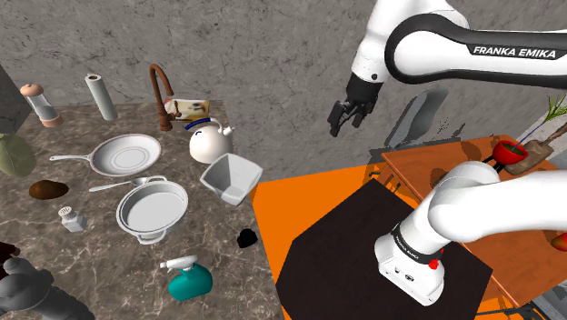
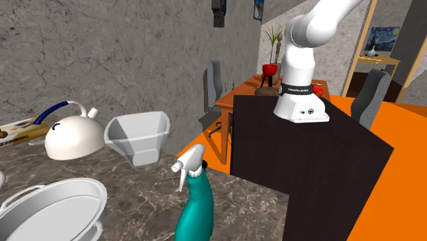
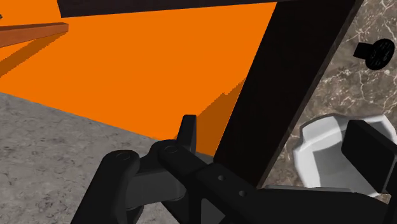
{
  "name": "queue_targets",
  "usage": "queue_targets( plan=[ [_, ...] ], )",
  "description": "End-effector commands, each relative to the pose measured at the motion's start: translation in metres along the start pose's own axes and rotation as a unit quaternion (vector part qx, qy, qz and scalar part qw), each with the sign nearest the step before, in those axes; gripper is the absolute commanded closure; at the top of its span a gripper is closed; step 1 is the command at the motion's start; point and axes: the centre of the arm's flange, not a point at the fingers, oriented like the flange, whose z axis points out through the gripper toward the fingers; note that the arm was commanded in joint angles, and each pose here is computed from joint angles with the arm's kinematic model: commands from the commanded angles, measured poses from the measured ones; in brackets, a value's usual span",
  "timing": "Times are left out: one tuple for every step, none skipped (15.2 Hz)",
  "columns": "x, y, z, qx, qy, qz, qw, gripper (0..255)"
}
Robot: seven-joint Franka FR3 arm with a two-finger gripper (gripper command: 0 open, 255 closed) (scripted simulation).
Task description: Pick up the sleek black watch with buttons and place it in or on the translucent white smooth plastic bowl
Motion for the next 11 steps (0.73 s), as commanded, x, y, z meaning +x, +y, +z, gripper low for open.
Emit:
queue_targets(
  plan=[
    [0.005,-0.017,0.019,0.000,0.000,0.002,1.0000,0],
    [0.005,-0.025,0.029,0.000,0.000,0.003,1.0000,0],
    [0.006,-0.034,0.039,0.000,-0.001,0.004,1.0000,0],
    [0.006,-0.042,0.049,0.000,-0.001,0.005,1.0000,0],
    [0.007,-0.050,0.060,0.000,-0.001,0.006,1.0000,0],
    [0.007,-0.059,0.070,0.000,-0.002,0.007,1.0000,0],
    [0.008,-0.067,0.080,0.000,-0.002,0.008,1.0000,0],
    [0.008,-0.075,0.090,-0.001,-0.002,0.008,1.0000,0],
    [0.008,-0.084,0.101,-0.001,-0.003,0.009,1.0000,0],
    [0.009,-0.092,0.111,-0.001,-0.003,0.010,0.9999,0],
    [0.009,-0.100,0.121,-0.001,-0.003,0.011,0.9999,0]
  ],
)
